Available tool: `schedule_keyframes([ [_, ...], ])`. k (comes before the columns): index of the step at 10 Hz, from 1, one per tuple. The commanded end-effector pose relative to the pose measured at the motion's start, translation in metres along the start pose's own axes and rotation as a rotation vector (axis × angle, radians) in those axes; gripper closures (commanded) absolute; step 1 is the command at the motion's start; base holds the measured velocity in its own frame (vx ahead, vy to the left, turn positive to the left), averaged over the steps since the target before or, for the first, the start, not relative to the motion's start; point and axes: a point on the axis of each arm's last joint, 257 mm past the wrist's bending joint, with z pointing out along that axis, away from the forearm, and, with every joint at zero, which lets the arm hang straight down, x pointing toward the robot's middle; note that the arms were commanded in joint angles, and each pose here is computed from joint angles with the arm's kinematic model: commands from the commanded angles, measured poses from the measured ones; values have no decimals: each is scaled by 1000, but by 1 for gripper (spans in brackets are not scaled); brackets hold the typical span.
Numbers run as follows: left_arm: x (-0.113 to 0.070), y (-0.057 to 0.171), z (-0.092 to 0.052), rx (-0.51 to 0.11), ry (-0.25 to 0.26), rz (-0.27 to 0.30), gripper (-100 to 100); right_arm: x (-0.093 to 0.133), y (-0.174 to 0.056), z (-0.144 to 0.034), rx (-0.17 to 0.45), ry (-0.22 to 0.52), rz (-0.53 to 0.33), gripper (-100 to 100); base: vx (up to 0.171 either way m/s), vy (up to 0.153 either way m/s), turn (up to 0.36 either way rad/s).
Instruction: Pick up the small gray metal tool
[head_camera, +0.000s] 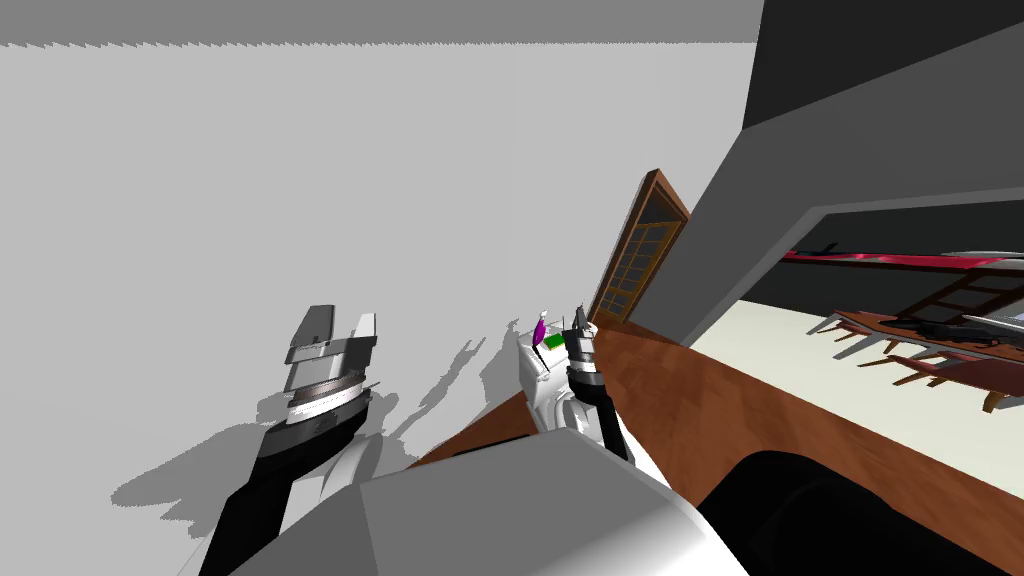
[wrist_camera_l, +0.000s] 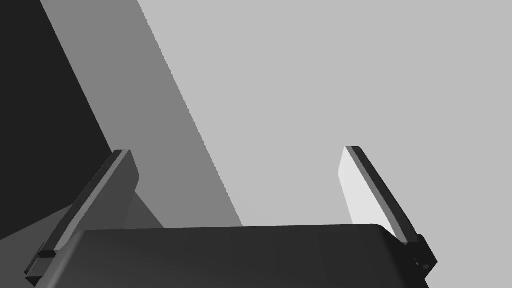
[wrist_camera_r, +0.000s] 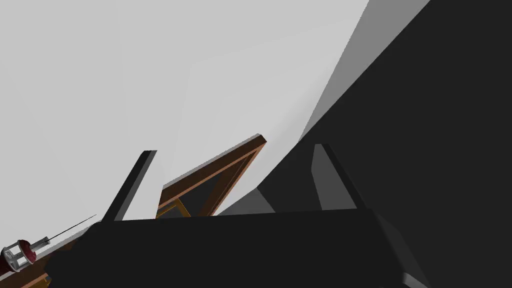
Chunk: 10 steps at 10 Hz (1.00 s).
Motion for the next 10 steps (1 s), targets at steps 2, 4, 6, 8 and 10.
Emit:
schedule_keyframes([
  [2, 0, 0, 0, 0, 0, 0, 0, 5, -16, -11, 48, 48, -20, -100, -29, 11, 48],
  [4, 0, 0, 0, 0, 0, 0, 0, 8, -33, -24, 100, 89, -39, -100, -48, 16, 42],
  [6, 0, 0, 0, 0, 0, 0, 0, 10, -55, -42, 167, 136, -63, -100, -55, 19, 62],
  [8, 0, 0, 0, 0, 0, 0, 0, 10, -79, -66, 247, 191, -94, -100, -58, 41, 88],
  [10, 0, 0, 0, 0, 0, 0, 0, 8, -106, -96, 339, 254, -132, -100, -66, 56, 93],
])
